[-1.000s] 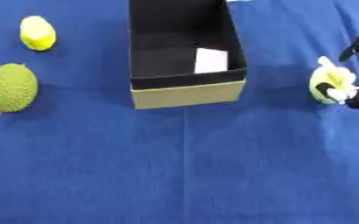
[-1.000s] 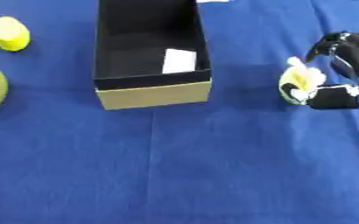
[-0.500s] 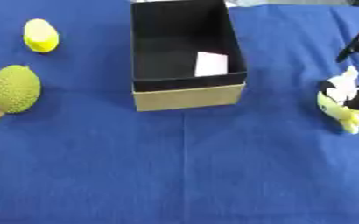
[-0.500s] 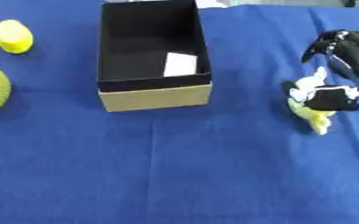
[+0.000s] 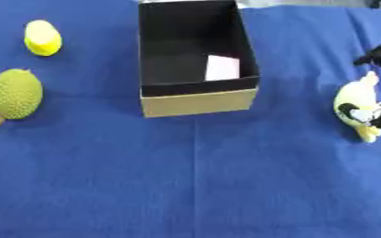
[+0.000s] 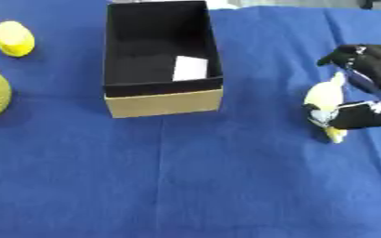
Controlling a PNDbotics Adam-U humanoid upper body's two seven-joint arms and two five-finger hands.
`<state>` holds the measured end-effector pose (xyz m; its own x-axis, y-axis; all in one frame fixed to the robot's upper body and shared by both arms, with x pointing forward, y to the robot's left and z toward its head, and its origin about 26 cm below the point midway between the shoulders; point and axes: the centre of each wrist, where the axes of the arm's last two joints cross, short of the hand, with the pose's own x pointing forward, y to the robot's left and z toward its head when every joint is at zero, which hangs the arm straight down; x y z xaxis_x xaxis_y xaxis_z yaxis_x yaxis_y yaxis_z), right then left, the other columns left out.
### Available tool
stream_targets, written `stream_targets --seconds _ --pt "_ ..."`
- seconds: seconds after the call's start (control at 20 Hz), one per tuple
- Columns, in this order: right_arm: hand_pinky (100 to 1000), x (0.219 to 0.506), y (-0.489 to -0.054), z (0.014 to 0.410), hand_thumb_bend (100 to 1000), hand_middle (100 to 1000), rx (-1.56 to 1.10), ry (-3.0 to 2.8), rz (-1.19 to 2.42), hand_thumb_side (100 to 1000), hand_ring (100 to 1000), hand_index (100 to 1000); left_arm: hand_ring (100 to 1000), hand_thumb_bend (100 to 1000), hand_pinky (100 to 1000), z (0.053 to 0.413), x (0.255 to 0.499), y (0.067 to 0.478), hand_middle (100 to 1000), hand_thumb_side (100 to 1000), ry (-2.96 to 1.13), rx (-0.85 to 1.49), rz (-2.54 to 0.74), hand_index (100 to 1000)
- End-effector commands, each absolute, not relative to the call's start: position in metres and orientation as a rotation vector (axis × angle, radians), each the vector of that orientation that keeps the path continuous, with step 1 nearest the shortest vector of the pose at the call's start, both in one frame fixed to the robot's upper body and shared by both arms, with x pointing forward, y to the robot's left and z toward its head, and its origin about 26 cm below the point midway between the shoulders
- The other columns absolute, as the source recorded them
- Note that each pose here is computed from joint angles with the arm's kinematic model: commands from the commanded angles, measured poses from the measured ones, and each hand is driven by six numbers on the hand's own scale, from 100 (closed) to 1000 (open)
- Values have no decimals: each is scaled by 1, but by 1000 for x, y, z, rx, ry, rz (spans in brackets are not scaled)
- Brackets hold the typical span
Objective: Pick up objects on the table and place them in the box.
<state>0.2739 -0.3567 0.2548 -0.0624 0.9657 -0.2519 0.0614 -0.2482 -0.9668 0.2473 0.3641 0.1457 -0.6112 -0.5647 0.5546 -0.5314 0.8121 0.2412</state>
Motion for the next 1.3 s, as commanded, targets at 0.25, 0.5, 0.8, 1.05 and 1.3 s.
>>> stream_targets --seconds 0.25,0.5,0.8,1.05,1.3 --pt "892 270 -360 266 439 820 -1500 -1130 1420 688 885 883 537 100 796 156 245 368 542 599 -2380 828 -99 809" --pt "894 269 -362 261 439 820 -1514 -1084 1407 700 885 882 536 100 795 155 245 368 542 598 -2378 827 -97 809" --pt "871 269 -360 253 224 776 -1488 -1146 1356 269 875 832 536 100 796 155 245 367 542 602 -2378 821 -95 809" --pt "879 268 -362 253 100 786 -1274 -1299 1236 288 889 867 535 100 796 154 245 366 542 601 -2377 820 -95 809" --pt "889 269 -365 254 325 793 -1234 -1330 1230 413 904 878 535 100 795 154 245 366 542 601 -2376 821 -96 810"
